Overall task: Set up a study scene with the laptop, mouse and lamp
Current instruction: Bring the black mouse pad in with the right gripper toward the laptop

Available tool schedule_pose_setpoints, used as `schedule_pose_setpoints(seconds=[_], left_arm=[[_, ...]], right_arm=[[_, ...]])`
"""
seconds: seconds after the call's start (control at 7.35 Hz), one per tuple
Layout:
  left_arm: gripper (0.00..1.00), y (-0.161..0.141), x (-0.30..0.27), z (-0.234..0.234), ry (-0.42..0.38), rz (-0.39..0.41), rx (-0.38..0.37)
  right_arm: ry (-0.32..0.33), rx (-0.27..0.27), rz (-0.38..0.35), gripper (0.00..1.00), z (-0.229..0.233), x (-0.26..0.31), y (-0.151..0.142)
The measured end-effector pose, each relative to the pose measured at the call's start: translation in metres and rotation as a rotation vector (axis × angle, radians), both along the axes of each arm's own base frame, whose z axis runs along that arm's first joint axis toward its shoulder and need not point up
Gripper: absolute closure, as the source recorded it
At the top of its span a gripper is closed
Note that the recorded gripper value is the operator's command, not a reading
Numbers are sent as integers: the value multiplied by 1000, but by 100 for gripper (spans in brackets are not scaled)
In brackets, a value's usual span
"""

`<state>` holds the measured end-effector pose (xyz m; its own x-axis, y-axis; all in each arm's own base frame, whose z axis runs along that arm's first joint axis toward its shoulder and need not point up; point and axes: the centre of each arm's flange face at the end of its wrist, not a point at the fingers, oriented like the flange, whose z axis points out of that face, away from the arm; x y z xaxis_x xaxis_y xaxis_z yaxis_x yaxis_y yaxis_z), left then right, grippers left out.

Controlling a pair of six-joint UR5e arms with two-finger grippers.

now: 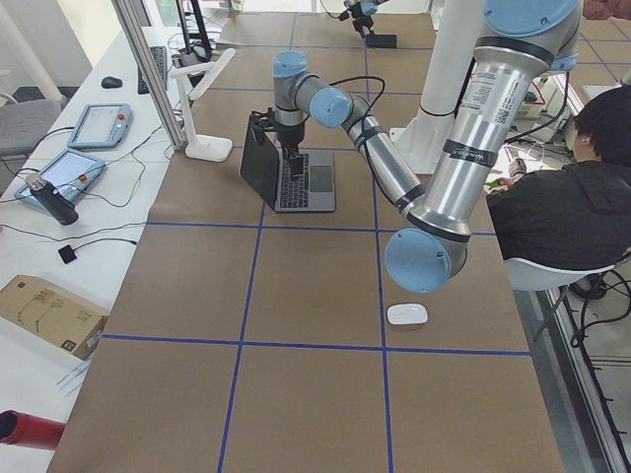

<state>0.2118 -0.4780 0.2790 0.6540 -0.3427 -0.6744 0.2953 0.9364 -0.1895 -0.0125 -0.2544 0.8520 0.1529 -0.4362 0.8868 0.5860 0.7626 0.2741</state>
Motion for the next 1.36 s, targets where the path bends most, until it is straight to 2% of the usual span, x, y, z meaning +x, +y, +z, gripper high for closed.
schedule_pose_setpoints(seconds=[0.27, 0.54, 0.82, 0.95, 1.09, 1.22, 1.36], left_arm=[[0, 0, 0, 0, 0, -1, -1], [0, 0, 0, 0, 1, -2, -1], [0, 0, 0, 0, 1, -2, -1], [0, 0, 0, 0, 1, -1, -1], [0, 0, 0, 0, 0, -1, 0], [0, 0, 1, 0, 0, -1, 0], [0, 0, 1, 0, -1, -1, 0]], right_arm=[[0, -8, -2, 10, 3, 2, 8], [0, -13, -3, 32, 4, 2, 12], [-6, -26, 1, 41, 6, 3, 19], [-8, -32, 0, 54, 7, 3, 23], [-8, -37, -2, 83, 8, 3, 26], [-9, -44, -1, 100, 9, 3, 30], [-11, -51, 1, 100, 10, 4, 34]])
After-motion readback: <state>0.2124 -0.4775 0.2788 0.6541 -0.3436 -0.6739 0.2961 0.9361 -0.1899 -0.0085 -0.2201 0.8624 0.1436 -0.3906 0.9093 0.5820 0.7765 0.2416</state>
